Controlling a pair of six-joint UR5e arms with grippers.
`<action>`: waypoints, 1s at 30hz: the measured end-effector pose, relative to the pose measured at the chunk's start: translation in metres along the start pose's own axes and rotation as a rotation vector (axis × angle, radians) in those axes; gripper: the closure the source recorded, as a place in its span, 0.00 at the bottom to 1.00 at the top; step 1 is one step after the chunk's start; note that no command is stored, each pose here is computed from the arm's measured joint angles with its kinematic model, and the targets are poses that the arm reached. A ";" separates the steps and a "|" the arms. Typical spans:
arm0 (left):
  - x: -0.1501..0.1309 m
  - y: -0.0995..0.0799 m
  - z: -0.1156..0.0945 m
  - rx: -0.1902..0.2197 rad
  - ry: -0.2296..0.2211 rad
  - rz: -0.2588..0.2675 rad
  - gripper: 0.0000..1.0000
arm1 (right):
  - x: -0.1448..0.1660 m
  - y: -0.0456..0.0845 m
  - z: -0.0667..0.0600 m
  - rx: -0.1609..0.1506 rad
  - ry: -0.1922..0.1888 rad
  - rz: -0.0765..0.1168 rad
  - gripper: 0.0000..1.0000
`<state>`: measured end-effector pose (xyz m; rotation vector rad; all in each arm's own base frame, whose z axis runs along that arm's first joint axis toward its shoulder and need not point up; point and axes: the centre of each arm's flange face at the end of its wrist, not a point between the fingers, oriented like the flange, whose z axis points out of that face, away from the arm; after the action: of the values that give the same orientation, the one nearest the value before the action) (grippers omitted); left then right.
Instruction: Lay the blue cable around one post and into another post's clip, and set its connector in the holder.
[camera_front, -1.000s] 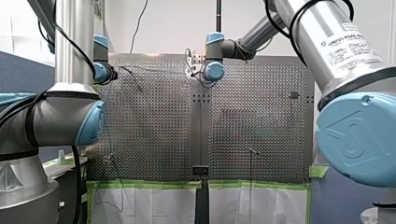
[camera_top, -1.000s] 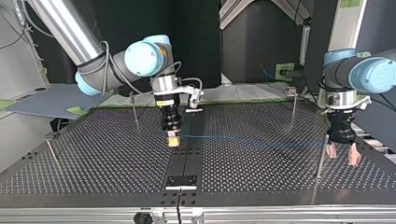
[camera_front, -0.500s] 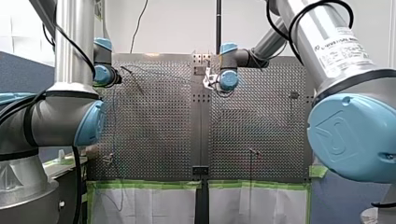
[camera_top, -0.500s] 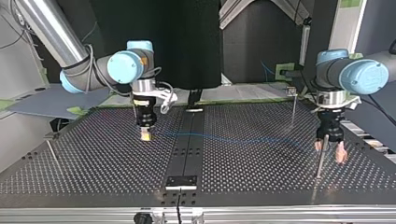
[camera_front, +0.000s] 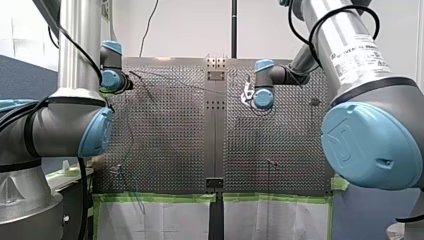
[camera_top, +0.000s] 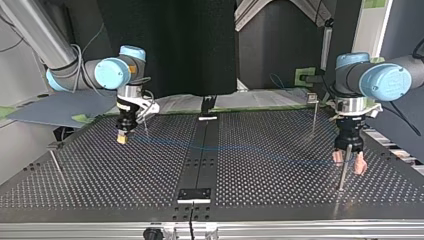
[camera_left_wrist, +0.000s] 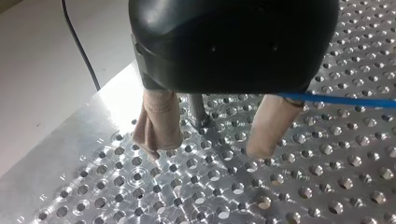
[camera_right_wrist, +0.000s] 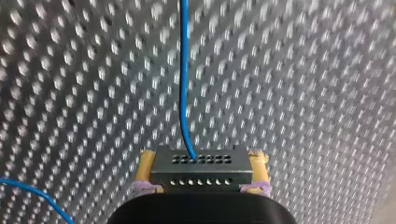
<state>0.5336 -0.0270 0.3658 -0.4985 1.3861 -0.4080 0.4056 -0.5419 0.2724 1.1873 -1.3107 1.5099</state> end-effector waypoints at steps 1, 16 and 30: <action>0.000 0.000 0.000 0.000 0.000 -0.001 0.00 | -0.002 0.005 0.001 -0.007 0.002 0.002 1.00; 0.002 -0.004 -0.001 0.008 0.005 -0.007 0.00 | -0.057 0.099 0.014 -0.132 -0.025 -0.097 1.00; 0.003 -0.005 -0.001 0.009 0.006 -0.009 0.00 | -0.157 0.212 -0.002 -0.251 -0.134 -0.092 1.00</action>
<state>0.5334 -0.0328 0.3660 -0.4965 1.3875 -0.4231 0.2413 -0.5701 0.0680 1.1835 -1.4657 1.1775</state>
